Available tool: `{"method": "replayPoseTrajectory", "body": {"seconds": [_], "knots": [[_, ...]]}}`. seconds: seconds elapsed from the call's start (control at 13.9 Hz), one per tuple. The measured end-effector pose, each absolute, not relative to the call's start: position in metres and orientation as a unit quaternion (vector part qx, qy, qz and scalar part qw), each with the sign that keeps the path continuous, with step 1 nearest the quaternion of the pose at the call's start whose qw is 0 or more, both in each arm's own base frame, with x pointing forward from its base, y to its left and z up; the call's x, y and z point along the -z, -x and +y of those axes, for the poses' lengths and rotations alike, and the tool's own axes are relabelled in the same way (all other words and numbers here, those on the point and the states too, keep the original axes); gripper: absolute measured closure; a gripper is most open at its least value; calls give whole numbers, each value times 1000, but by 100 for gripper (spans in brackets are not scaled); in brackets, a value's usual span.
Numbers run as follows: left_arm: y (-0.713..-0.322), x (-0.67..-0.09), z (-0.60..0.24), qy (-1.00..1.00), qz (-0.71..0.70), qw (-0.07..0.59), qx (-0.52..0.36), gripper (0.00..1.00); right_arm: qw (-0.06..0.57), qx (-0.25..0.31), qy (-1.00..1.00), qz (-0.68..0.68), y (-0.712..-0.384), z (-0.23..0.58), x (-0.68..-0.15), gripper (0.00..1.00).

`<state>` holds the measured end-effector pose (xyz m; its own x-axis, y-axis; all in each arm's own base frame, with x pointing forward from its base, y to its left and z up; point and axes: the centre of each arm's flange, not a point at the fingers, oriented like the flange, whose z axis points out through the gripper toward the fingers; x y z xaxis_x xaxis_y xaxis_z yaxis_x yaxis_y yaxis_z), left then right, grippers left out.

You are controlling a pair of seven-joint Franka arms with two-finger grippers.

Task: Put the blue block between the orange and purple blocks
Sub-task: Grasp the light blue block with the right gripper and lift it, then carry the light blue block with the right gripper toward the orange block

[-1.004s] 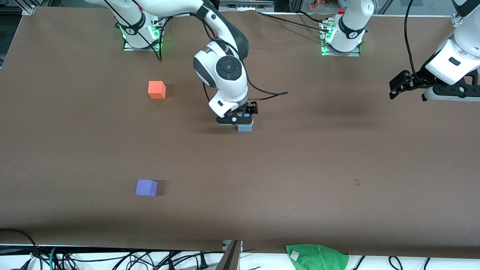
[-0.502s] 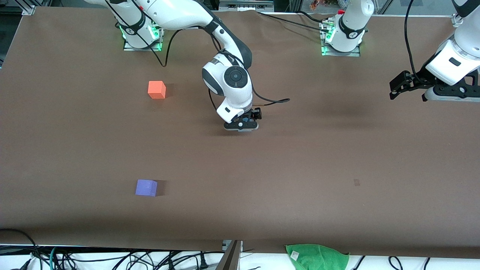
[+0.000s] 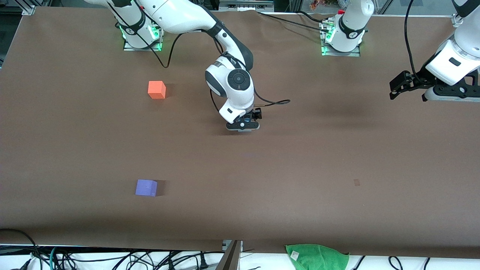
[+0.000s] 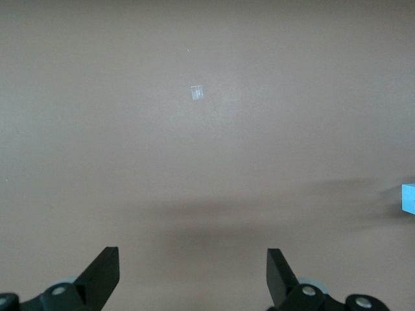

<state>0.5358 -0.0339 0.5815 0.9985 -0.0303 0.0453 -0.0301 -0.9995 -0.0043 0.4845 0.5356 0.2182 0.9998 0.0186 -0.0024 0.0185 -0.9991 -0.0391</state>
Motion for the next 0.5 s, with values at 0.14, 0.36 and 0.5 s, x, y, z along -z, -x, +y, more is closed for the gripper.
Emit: {"method": "replayPoseTrajectory", "body": {"seconds": [0.14, 0.36, 0.5], "knots": [[-536, -581, -34, 1000, 15, 2, 23, 0, 19, -2, 1000, -9, -484, 536, -215, 0], [-536, -581, -34, 1000, 15, 2, 23, 0, 22, 1, 1000, -9, -485, 536, -211, 0], [-536, -581, -34, 1000, 15, 2, 23, 0, 27, 6, 1000, -9, -486, 537, -209, 0]]}}
